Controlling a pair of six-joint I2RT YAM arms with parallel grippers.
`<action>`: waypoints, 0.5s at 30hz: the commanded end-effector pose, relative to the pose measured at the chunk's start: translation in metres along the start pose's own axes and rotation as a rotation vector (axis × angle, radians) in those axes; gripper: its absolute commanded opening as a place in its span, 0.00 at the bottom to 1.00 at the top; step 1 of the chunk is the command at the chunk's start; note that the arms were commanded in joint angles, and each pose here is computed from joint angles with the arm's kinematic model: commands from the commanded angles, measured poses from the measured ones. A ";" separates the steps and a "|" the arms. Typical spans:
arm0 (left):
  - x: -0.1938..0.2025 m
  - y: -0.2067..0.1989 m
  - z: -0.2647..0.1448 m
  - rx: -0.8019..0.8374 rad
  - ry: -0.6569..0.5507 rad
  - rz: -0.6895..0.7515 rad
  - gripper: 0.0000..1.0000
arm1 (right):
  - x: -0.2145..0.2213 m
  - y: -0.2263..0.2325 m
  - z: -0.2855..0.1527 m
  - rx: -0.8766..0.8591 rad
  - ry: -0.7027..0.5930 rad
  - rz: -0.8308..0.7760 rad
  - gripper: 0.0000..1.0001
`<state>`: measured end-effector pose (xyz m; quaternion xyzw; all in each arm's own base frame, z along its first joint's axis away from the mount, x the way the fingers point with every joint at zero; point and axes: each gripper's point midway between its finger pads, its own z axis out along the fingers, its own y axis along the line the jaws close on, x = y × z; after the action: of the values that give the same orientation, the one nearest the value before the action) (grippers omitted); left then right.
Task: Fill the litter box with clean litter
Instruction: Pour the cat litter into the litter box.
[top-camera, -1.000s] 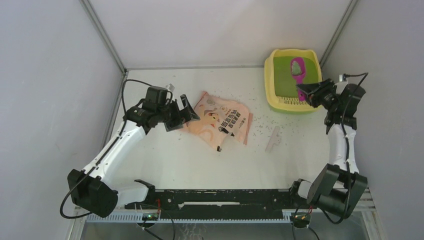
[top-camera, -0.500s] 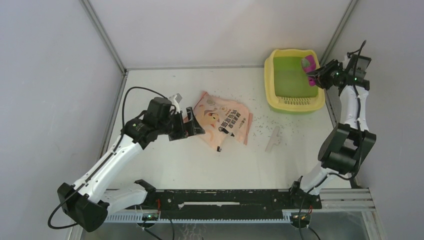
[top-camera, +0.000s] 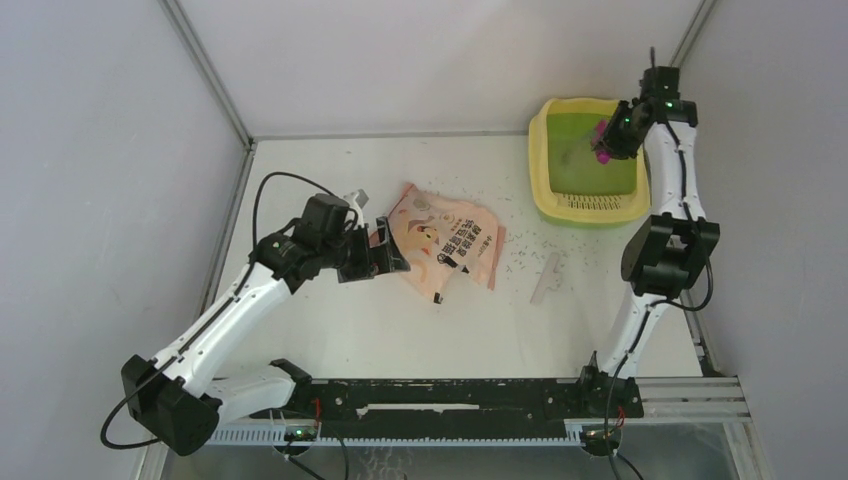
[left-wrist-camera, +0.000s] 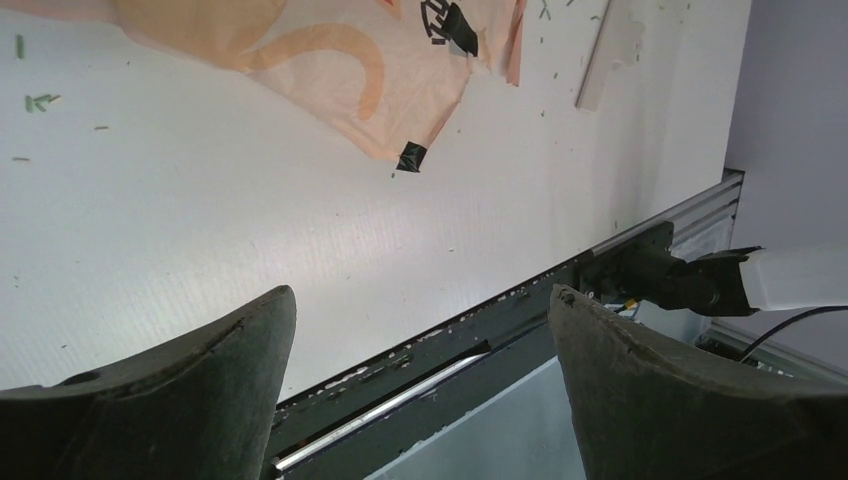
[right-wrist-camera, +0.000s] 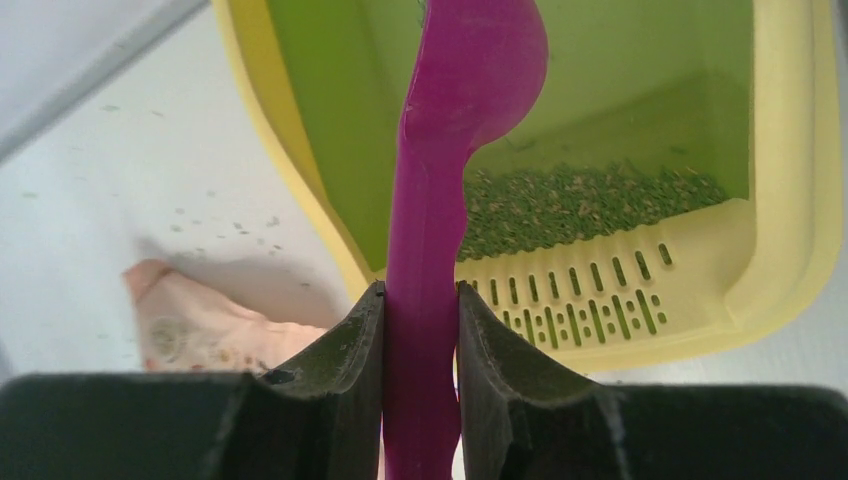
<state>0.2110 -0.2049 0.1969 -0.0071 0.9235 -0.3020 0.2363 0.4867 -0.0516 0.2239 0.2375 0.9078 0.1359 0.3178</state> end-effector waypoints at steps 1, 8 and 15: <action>-0.012 -0.012 -0.005 0.026 -0.027 0.053 1.00 | -0.009 -0.015 -0.015 0.250 -0.075 -0.153 0.00; -0.010 -0.004 -0.003 -0.003 -0.032 0.050 1.00 | -0.003 -0.023 -0.015 0.497 -0.129 -0.271 0.00; -0.016 0.001 -0.006 -0.041 -0.072 0.058 1.00 | 0.006 0.015 -0.040 0.483 -0.211 -0.354 0.00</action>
<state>0.2140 -0.1999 0.1868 -0.0074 0.9318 -0.2771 0.2345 0.4714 -0.0411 0.2107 0.1662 0.9284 -0.1319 0.3050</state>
